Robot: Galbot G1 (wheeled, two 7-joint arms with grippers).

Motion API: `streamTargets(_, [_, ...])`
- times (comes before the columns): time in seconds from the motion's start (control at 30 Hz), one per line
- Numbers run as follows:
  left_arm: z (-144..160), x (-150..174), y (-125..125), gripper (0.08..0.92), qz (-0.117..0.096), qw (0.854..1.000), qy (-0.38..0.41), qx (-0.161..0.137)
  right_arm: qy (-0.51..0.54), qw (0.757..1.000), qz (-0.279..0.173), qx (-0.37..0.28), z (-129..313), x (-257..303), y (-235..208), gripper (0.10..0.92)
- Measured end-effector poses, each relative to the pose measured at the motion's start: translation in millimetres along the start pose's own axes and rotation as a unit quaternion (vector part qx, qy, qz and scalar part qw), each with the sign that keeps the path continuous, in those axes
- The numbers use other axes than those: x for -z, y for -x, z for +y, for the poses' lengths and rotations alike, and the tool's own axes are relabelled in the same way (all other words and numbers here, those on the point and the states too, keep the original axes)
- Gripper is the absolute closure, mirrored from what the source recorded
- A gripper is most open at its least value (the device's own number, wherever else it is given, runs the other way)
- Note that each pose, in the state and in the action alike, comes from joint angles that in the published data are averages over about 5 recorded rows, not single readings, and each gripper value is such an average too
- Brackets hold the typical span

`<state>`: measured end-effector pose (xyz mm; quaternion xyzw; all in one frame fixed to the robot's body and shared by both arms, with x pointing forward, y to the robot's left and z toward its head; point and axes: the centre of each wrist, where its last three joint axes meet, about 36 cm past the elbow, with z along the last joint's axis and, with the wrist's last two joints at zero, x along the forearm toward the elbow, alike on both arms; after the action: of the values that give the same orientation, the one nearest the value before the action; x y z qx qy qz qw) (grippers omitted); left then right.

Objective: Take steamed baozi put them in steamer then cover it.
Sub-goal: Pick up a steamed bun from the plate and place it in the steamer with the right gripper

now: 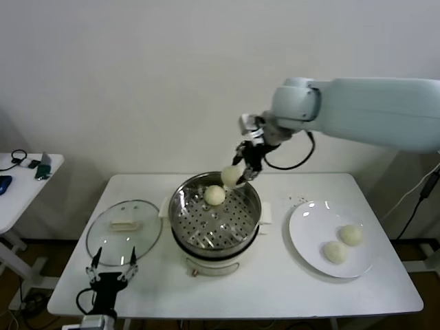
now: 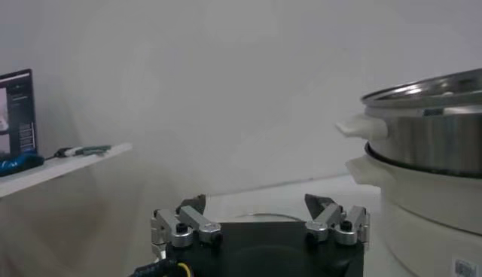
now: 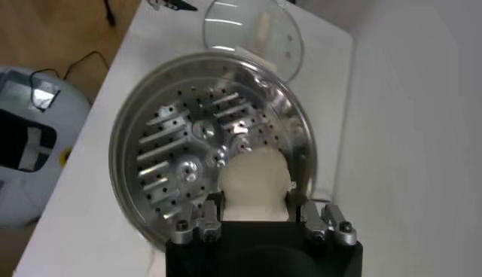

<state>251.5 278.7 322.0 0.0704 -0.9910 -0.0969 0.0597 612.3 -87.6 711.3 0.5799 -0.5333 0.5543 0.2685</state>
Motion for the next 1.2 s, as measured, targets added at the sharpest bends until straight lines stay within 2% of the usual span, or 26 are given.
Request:
streamTargets(0.5, [3.7, 2.0, 0.9, 0.177, -0.004, 1.000, 0.000, 0.004, -0.038, 0.999, 0.021, 0.008, -6.9, 51.4, 103.6, 0.462])
streamTargets(0.93, [5.9, 0.7, 1.5, 0.177, -0.005, 1.000, -0.002, 0.006, -0.040, 0.999, 0.026, 0.002, -2.5, 62.3, 148.6, 0.462])
streamTargets(1.03, [5.9, 0.9, 1.3, 0.177, -0.005, 1.000, -0.002, 0.005, -0.041, 0.999, 0.025, -0.001, -2.0, 63.1, 150.5, 0.435])
streamTargets(1.2, [5.6, 2.2, 0.8, 0.177, -0.007, 1.000, -0.002, 0.005, -0.042, 0.999, 0.017, -0.003, -2.7, 63.0, 147.1, 0.302])
